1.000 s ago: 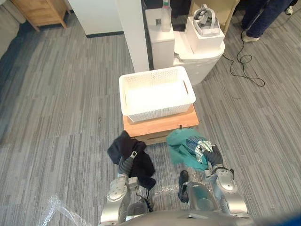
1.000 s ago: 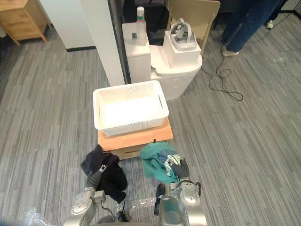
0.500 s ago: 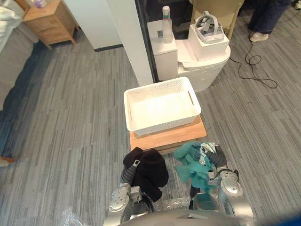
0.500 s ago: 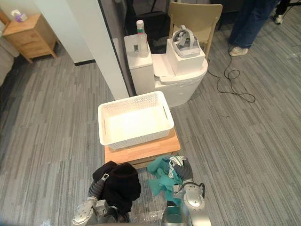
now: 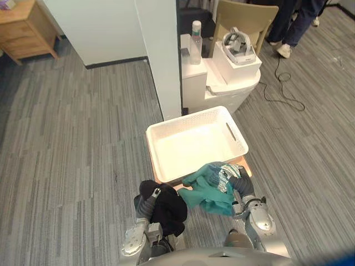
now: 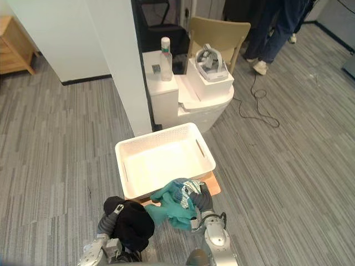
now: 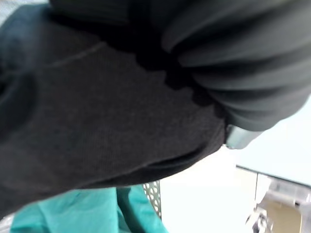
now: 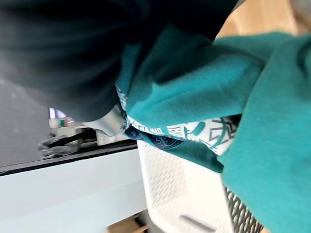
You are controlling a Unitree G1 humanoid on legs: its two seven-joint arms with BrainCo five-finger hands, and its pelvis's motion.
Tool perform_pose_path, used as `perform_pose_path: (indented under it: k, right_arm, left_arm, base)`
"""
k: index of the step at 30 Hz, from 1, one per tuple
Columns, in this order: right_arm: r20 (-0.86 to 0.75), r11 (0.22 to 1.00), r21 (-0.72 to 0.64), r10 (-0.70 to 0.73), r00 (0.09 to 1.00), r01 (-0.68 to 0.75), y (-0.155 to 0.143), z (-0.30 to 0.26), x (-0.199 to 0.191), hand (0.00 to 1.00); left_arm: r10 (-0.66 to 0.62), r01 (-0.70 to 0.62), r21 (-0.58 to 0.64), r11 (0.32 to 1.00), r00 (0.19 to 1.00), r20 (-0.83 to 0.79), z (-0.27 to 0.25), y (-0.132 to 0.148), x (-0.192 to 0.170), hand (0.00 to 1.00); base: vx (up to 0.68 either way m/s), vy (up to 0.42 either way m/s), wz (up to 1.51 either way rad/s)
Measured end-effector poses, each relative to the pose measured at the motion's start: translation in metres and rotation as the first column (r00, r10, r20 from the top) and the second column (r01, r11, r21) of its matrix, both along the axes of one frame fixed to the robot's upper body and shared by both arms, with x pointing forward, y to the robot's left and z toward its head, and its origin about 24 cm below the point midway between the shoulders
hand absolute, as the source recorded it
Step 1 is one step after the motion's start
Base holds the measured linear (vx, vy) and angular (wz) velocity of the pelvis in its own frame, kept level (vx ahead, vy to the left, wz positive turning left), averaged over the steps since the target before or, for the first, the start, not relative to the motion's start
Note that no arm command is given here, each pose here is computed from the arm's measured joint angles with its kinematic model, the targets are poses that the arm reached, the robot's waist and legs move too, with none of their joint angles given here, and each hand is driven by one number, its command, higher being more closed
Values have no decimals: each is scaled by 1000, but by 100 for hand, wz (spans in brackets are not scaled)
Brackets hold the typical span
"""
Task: Tidy the bed and pick cloth on bed and put in laundry
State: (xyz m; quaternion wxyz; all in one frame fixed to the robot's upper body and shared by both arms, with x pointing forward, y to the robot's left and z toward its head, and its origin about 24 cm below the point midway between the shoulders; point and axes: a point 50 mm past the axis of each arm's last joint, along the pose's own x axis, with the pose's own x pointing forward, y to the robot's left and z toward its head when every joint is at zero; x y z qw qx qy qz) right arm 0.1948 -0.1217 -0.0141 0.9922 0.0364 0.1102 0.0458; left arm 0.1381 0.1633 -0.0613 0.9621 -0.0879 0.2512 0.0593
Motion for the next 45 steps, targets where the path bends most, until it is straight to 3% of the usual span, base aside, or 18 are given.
perform_pose_path:
  k: [4,11,15,17,26,32,45]
  right_arm:
    - [52,1000,3,12,999,-12,5,10,12,100]
    - [267,969,-129,-169,949,209,-63,59,20,100]
    - [496,955,-133,-166,852,264,-74,115,29,100]
    - [578,964,-138,-107,809,226,-66,137,40,100]
    - [652,988,-151,90,753,13,-17,161,62,100]
    - [606,974,-177,221,764,-142,21,148,67,100]
    - [383,938,-201,339,859,-281,54,93,74,100]
  left_arm:
    - [-10,9,56,998,1000,15,3,14,8,100]
    - [17,-16,-7,1000,1000,20,0,-1,17,100]
    - [38,-38,-7,999,999,26,1,3,18,100]
    - [43,-43,-12,999,999,18,-1,4,18,100]
    - [101,-104,-43,994,992,-69,-18,10,5,100]
    - [132,-139,-64,988,987,-94,-22,10,1,100]
    - [148,-153,-24,988,981,-123,-26,20,-5,100]
  base:
    - [100,-105,-11]
    - [107,-68,5]
    - [25,18,-1]
    - [7,38,0]
    - [-6,-4,2]
    - [-9,-8,-1]
    - [-28,-10,14]
